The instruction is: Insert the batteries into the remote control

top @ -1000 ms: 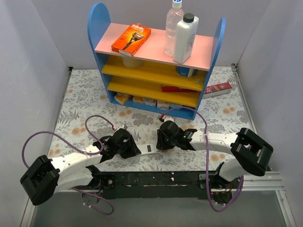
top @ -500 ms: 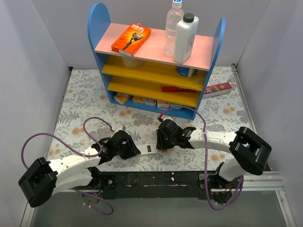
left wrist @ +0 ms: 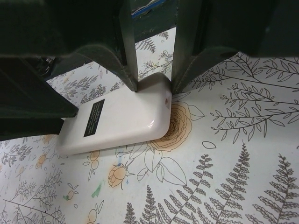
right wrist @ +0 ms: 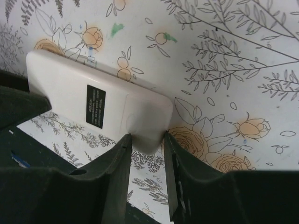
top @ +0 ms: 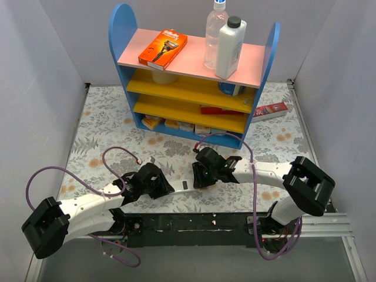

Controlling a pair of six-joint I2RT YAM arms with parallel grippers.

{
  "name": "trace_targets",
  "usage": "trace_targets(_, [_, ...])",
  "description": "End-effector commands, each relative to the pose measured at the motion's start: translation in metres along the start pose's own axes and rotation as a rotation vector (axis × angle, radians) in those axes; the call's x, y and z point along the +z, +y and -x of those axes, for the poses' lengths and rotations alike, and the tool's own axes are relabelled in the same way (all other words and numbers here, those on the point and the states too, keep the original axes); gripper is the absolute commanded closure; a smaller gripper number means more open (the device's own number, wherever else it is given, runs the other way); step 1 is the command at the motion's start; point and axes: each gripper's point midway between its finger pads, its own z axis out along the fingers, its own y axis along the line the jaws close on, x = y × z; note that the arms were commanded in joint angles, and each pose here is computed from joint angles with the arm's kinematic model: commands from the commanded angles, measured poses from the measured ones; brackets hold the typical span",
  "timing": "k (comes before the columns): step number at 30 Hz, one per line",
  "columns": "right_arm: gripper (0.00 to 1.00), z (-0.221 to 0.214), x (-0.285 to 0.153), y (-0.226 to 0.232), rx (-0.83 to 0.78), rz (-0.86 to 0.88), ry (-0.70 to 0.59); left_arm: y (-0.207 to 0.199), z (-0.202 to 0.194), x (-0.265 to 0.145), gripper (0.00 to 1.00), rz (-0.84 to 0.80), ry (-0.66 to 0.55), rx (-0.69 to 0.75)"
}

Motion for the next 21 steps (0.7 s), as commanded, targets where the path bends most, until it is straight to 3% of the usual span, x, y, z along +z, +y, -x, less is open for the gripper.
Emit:
trace_targets(1, [0.61, -0.069, -0.009, 0.004, -0.048, 0.056, 0.304, 0.002, -0.007, 0.001, 0.78, -0.003, 0.022, -0.003])
trace_targets(14, [0.6, -0.056, -0.004, 0.014, -0.049, 0.081, 0.265, 0.001, -0.006, 0.0, 0.77, -0.014, 0.016, 0.006])
trace_targets(21, [0.46, -0.029, -0.019, 0.015, -0.076, 0.054, 0.148, 0.001, 0.001, -0.002, 0.64, -0.013, -0.026, 0.007])
